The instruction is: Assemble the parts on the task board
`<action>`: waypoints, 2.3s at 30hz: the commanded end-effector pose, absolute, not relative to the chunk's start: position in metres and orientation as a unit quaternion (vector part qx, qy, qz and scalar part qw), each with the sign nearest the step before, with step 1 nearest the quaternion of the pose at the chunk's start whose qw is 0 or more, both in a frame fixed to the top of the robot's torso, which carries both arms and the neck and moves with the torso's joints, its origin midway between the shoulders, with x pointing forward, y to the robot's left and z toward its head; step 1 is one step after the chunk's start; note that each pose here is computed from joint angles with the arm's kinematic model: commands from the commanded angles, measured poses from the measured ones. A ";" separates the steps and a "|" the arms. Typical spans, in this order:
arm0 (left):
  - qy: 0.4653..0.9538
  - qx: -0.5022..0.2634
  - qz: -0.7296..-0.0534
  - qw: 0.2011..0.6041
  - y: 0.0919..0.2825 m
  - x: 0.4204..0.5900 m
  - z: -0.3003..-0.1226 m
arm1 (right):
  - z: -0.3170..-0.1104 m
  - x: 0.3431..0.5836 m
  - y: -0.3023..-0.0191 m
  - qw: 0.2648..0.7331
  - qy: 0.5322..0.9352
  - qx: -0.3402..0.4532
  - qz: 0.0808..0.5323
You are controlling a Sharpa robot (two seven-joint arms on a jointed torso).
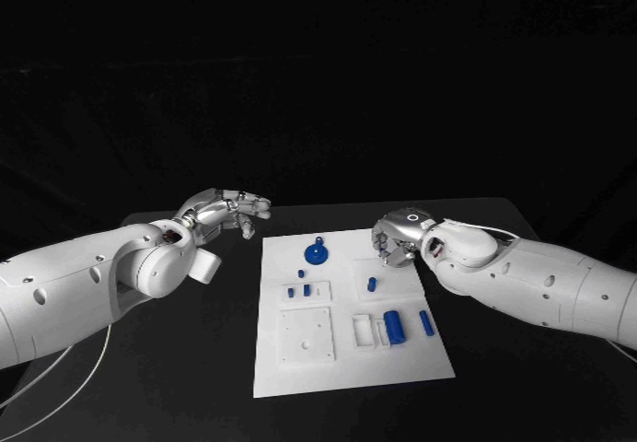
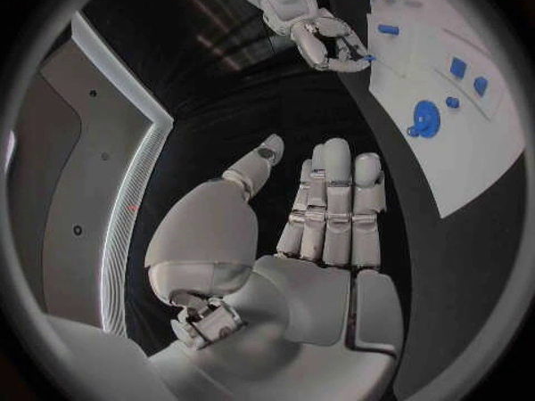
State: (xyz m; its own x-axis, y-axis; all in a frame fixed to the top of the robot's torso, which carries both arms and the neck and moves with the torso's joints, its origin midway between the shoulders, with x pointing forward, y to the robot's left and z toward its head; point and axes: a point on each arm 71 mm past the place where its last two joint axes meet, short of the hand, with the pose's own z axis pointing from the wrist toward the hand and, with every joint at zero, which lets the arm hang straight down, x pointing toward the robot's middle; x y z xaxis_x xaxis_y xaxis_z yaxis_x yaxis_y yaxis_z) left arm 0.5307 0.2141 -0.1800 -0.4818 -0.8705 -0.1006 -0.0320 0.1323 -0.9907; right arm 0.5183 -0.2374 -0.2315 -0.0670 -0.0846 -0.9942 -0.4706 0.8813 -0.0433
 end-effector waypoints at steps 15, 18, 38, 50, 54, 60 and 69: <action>0.653 -0.341 -0.565 0.373 0.213 0.531 -0.179 | -0.207 0.483 -0.166 0.657 0.671 -0.204 0.276; 0.654 -0.342 -0.562 0.374 0.213 0.531 -0.179 | -0.211 0.478 -0.152 0.651 0.670 -0.213 0.288; 0.656 -0.336 -0.562 0.374 0.212 0.531 -0.179 | -0.254 0.445 -0.122 0.601 0.694 -0.251 0.305; 0.658 -0.334 -0.562 0.375 0.211 0.531 -0.179 | -0.270 0.437 -0.118 0.587 0.705 -0.251 0.309; 0.657 -0.334 -0.562 0.375 0.211 0.531 -0.179 | -0.273 0.435 -0.117 0.584 0.707 -0.252 0.310; 0.658 -0.334 -0.562 0.374 0.211 0.532 -0.179 | -0.277 0.433 -0.118 0.578 0.712 -0.254 0.308; 0.658 -0.334 -0.562 0.374 0.211 0.532 -0.180 | -0.283 0.430 -0.116 0.572 0.716 -0.255 0.309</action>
State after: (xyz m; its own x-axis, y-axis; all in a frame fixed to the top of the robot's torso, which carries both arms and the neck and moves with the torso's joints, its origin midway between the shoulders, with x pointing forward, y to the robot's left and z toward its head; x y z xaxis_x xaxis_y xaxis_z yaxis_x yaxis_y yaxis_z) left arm 0.5319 0.2128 -0.1804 -0.4847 -0.8669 -0.1168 -0.0266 0.1480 -0.9886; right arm 0.4305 -0.1167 -0.2815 -0.2139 0.0028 -0.9768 -0.7151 0.6807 0.1586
